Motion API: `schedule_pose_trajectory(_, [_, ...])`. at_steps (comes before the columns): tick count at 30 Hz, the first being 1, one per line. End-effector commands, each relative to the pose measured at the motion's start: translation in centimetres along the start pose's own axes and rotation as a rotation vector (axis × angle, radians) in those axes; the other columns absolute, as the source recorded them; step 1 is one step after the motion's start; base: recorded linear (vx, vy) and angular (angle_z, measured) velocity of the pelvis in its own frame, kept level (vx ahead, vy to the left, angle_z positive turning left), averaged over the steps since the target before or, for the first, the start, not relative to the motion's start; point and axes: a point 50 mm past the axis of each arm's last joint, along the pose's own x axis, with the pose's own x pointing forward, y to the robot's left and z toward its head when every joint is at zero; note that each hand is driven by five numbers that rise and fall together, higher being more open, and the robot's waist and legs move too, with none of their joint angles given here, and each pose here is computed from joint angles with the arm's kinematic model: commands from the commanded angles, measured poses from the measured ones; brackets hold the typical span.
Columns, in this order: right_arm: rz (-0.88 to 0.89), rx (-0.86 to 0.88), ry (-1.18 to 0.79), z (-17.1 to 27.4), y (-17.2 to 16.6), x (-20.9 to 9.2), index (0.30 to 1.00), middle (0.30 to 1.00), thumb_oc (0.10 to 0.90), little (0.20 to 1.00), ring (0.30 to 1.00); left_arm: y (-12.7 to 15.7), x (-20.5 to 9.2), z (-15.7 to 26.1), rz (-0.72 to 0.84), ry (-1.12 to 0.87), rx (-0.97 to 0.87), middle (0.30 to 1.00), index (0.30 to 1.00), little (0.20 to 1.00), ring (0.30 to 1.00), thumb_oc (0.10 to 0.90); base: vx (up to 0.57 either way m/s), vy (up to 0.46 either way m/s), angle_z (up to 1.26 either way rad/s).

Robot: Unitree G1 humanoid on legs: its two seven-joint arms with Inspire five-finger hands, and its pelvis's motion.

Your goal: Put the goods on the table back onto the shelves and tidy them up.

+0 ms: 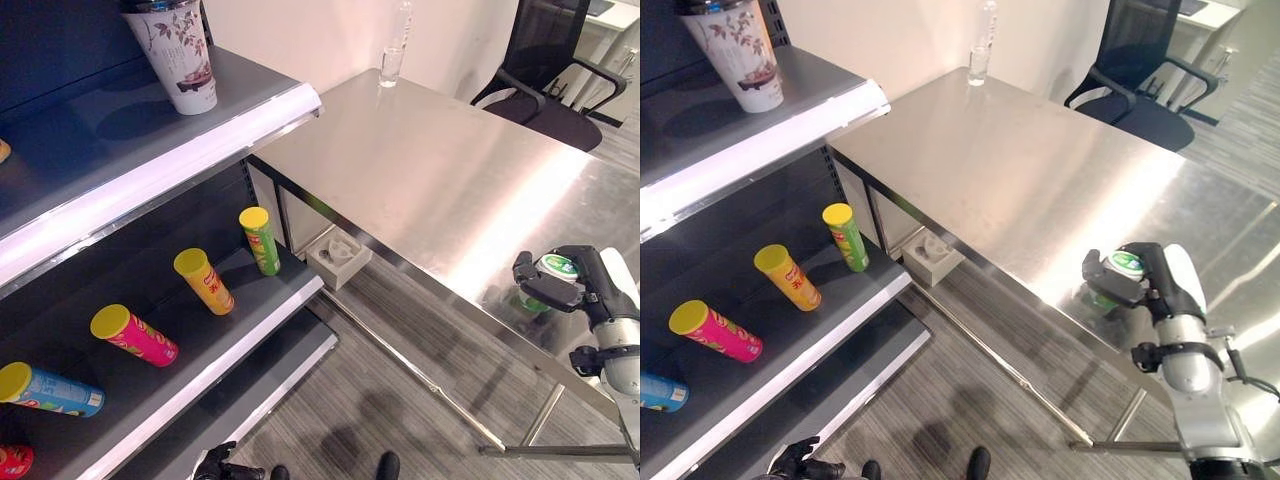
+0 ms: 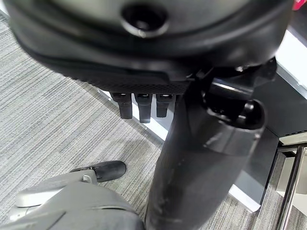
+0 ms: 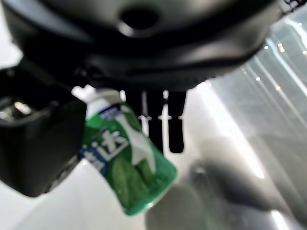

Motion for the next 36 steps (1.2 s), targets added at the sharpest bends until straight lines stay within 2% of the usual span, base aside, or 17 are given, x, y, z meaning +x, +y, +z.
schedule_pose_trajectory(1, [-0.240, 0.002, -0.328, 6.8, -5.2, 1.8, 0.300, 0.300, 0.400, 0.300, 0.300, 3.3, 0.4, 1.4, 0.091, -0.052, 0.040, 0.900, 0.900, 0.900, 0.900, 0.800, -0.02, -0.038, 0.01])
schedule_pose_trajectory(5, [-0.285, 0.131, -0.639, 13.4, -7.5, 1.9, 0.300, 0.300, 0.400, 0.300, 0.300, 3.8, 0.4, 1.2, 0.094, -0.049, 0.031, 0.900, 0.900, 0.900, 0.900, 0.800, -0.05, -0.090, 0.09])
schedule_pose_trajectory(8, [-0.272, 0.161, -0.705, 15.0, -7.5, 2.2, 0.300, 0.300, 0.400, 0.300, 0.300, 3.9, 0.4, 1.2, 0.094, -0.049, 0.027, 0.900, 0.900, 0.900, 0.900, 0.800, -0.06, -0.118, 0.21])
schedule_pose_trajectory(11, [-0.192, 0.257, -0.879, 19.1, -6.9, 2.3, 0.300, 0.300, 0.400, 0.300, 0.300, 4.0, 0.3, 1.1, 0.093, -0.049, 0.023, 0.900, 0.900, 0.900, 0.900, 0.800, -0.09, -0.197, 0.09])
schedule_pose_trajectory(16, [-0.103, 0.350, -1.055, 23.6, -6.8, 2.2, 0.300, 0.300, 0.400, 0.300, 0.300, 4.7, 0.3, 1.0, 0.118, -0.043, 0.000, 0.900, 0.900, 0.900, 0.900, 0.800, -0.14, -0.217, 0.37])
schedule_pose_trajectory(19, [-0.100, 0.403, -1.110, 24.9, -7.6, 2.0, 0.300, 0.300, 0.400, 0.300, 0.300, 5.0, 0.3, 1.2, 0.126, -0.044, -0.002, 0.900, 0.900, 0.900, 0.900, 0.800, -0.19, -0.173, 0.95])
schedule_pose_trajectory(27, [0.055, 0.477, -1.140, 27.4, -5.2, 2.8, 0.300, 0.300, 0.400, 0.300, 0.300, 5.0, 0.2, 0.0, 0.140, 0.004, -0.030, 0.900, 0.900, 0.900, 0.900, 0.800, -0.15, -0.020, 0.54])
schedule_pose_trajectory(31, [0.096, 0.465, -1.127, 28.0, -4.7, 3.3, 0.300, 0.300, 0.400, 0.300, 0.300, 4.9, 0.1, -0.7, 0.139, 0.033, -0.024, 0.900, 0.900, 0.900, 0.900, 0.800, 0.00, 0.079, 0.70])
schedule_pose_trajectory(36, [0.104, 0.461, -1.019, 27.9, -3.2, 5.7, 0.300, 0.300, 0.400, 0.300, 0.300, 4.7, 0.0, -1.2, 0.132, 0.043, 0.003, 0.900, 0.900, 0.900, 0.900, 0.800, -0.02, 0.156, 0.26])
